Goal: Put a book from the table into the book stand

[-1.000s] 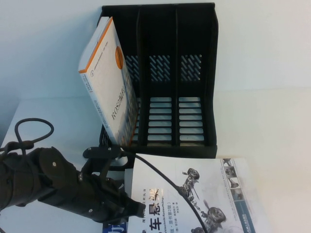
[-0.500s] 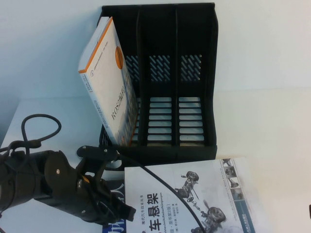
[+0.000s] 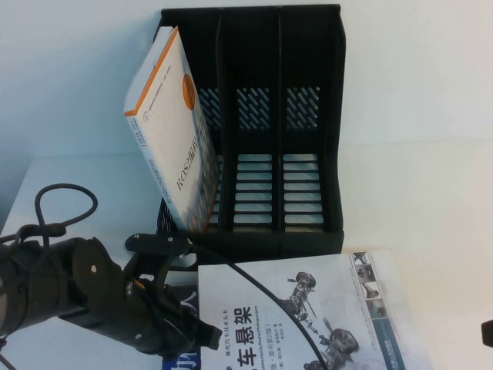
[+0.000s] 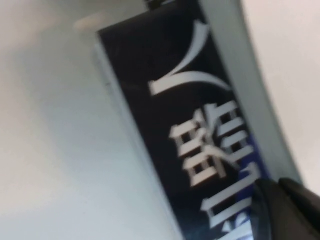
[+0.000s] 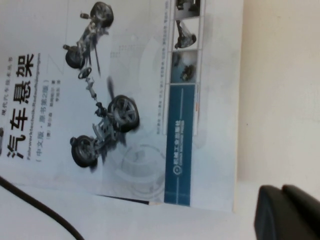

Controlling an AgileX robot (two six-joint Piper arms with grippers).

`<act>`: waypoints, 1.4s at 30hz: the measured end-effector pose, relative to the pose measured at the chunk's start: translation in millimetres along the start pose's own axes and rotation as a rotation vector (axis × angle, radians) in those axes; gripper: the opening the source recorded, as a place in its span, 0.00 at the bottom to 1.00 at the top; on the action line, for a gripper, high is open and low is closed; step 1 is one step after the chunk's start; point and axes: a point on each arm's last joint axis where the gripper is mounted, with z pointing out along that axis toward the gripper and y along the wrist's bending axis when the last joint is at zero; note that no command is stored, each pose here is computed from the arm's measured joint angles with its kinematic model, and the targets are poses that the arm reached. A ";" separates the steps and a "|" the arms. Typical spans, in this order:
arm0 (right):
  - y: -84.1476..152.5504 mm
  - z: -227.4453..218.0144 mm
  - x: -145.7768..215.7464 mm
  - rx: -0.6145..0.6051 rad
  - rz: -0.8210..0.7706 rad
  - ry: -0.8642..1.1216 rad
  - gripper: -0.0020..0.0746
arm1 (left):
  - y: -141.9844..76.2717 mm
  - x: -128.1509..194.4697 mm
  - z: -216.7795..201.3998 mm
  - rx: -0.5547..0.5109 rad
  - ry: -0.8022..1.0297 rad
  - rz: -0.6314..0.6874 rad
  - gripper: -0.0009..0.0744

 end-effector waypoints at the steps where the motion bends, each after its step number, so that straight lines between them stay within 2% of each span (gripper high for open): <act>1: -0.2 0.9 -1.0 -0.002 0.011 -0.005 0.02 | -0.7 -0.2 0.5 0.009 -0.001 -0.001 0.01; 6: 2.6 2.2 -6.3 -0.040 0.083 -0.048 0.06 | -2.9 -1.3 7.5 0.052 -0.001 -0.011 0.01; 9: 3.9 2.6 -8.7 -0.056 0.093 -0.058 0.14 | -4.1 -2.0 9.6 0.072 -0.006 -0.018 0.01; 15: -0.9 14.1 -10.3 -0.048 0.049 -0.006 0.40 | -4.2 -2.1 11.1 0.077 -0.006 0.008 0.01; 19: -8.1 30.5 -12.5 -0.039 0.020 0.062 0.45 | -4.1 -2.7 11.1 0.075 -0.013 0.015 0.01; 25: -15.3 52.6 -34.2 -0.035 0.028 0.127 0.47 | -4.0 -2.9 11.1 0.074 -0.016 0.051 0.01; 31: -18.8 63.9 -68.3 -0.106 0.042 0.229 0.46 | -3.8 -3.3 11.1 0.072 -0.020 0.060 0.01; 37: -48.6 48.9 -93.7 -0.200 0.097 0.258 0.36 | -3.9 -3.1 11.1 0.073 -0.019 0.060 0.01; 42: -74.6 27.1 -100.7 -0.305 0.184 0.148 0.28 | -4.0 -2.9 11.1 0.074 -0.017 0.060 0.01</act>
